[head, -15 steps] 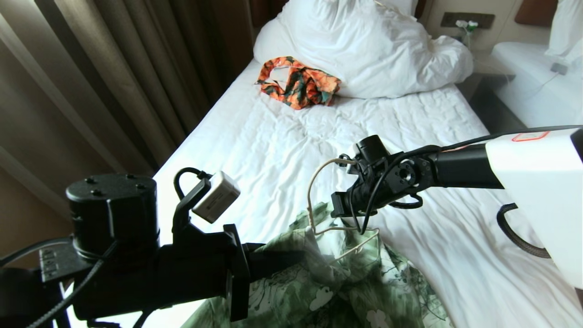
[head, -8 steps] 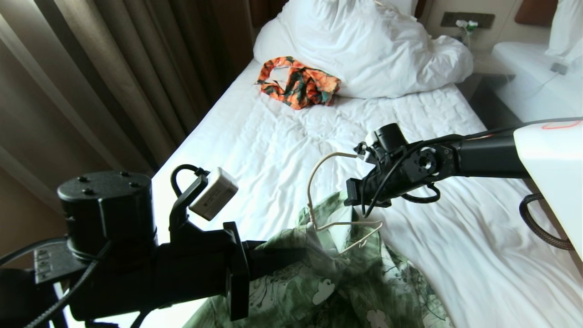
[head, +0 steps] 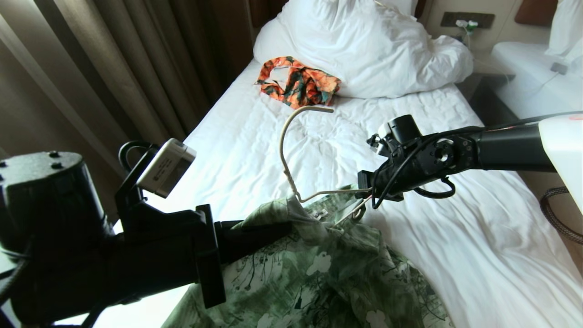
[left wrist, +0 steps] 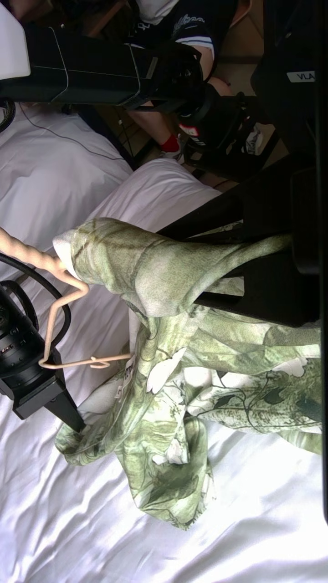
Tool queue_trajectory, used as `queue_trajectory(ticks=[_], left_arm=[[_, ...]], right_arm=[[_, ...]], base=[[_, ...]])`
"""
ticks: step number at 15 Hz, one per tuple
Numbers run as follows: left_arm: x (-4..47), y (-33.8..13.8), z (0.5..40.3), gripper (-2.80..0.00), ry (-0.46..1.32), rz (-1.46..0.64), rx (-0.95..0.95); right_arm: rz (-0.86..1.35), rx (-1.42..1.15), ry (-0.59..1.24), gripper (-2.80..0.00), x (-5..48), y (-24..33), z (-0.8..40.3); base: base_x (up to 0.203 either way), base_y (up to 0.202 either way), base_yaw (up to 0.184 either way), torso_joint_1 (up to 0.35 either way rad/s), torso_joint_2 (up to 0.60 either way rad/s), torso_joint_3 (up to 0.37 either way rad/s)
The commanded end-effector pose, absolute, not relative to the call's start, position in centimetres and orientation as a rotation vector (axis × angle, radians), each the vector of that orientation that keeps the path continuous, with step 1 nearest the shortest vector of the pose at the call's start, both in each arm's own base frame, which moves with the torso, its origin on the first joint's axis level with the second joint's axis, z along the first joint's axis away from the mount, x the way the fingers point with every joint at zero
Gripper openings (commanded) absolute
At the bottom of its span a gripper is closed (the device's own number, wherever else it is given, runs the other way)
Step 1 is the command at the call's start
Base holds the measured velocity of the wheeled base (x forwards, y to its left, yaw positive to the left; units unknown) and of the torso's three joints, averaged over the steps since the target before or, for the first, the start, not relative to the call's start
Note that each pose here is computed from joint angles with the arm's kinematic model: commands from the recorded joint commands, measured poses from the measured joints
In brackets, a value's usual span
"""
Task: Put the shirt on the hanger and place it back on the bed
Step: Hook the other side of the shirt onto the hanger
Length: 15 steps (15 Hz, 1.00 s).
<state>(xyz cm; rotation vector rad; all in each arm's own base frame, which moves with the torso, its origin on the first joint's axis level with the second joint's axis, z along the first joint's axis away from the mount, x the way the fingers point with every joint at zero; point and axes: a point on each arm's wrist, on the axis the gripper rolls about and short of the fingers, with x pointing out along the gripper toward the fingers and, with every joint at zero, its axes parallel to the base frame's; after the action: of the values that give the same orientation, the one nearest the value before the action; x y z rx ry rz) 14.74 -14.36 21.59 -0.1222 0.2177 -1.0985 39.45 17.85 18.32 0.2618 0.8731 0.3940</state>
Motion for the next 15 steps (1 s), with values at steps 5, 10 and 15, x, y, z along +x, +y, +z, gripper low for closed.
queue_trajectory(ticks=[5,10,15], left_arm=[[14.6,-13.8,21.5,-2.80,0.212,-1.079,-0.124],[13.9,-13.2,22.1,-2.80,0.177,-1.064,-0.127],[13.9,-13.1,22.0,-2.80,0.174,-1.037,-0.125]], right_arm=[[0.399,0.294,0.834,-2.80,36.5,16.6,21.8],[0.367,0.301,0.862,-2.80,35.5,15.1,21.5],[0.367,0.310,0.856,-2.80,34.9,14.7,22.0]], base=[[0.000,0.000,0.000,0.000,0.00,0.000],[0.000,0.000,0.000,0.000,0.00,0.000],[0.000,0.000,0.000,0.000,0.00,0.000]])
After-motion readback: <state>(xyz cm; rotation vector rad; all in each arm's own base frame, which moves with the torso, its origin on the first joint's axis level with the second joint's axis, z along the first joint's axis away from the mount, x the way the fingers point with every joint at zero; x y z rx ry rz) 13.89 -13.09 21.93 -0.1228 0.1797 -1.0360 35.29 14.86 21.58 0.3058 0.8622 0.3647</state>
